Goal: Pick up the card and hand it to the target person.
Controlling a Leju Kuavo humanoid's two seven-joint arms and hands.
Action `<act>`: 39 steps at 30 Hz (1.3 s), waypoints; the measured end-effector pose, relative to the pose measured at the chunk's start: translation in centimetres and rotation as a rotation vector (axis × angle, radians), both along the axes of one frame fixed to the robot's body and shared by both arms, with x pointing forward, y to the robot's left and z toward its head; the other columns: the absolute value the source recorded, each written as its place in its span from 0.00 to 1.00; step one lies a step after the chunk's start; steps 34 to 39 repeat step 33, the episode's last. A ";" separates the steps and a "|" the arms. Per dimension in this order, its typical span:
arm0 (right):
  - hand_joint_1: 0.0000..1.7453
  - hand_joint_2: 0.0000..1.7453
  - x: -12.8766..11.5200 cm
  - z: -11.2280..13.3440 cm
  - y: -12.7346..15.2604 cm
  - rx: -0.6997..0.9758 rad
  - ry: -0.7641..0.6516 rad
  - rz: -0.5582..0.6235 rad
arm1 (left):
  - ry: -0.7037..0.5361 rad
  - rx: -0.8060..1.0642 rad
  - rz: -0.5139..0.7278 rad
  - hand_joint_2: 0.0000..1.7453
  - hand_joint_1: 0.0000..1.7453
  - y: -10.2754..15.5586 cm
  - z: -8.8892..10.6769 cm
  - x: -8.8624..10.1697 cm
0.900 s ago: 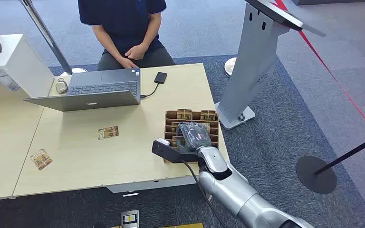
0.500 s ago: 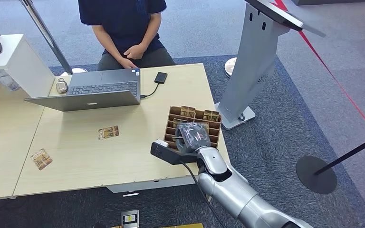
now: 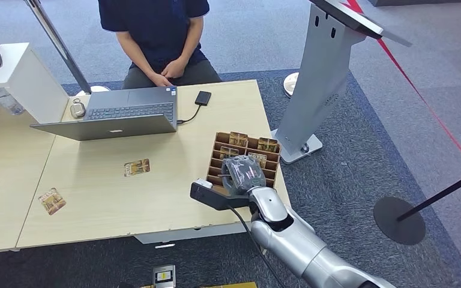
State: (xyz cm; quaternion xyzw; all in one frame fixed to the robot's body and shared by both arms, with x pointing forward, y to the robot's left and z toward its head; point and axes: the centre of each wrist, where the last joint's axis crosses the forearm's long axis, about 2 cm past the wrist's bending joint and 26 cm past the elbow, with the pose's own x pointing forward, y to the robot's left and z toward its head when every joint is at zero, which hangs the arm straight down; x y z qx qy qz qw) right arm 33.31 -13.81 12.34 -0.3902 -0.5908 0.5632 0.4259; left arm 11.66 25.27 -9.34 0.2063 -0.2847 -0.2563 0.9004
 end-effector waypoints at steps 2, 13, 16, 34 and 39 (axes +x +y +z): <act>0.77 1.00 0.0 0.2 0.0 0.006 -0.007 0.006 | -0.001 0.000 0.001 0.00 0.00 0.0 0.0 -0.1; 0.78 1.00 0.2 5.0 -0.2 0.084 -0.050 0.039 | 0.000 -0.003 0.004 0.00 0.00 0.1 -0.1 -0.5; 0.79 1.00 0.2 7.0 -0.6 0.132 -0.090 0.043 | 0.000 -0.002 0.005 0.00 0.00 0.2 -0.2 -0.6; 0.82 1.00 2.2 12.7 -0.1 0.416 -0.128 0.162 | 0.000 0.007 -0.028 0.00 0.00 0.2 0.0 0.2; 0.82 1.00 2.2 12.7 -0.1 0.416 -0.128 0.162 | 0.000 0.007 -0.028 0.00 0.00 0.2 0.0 0.2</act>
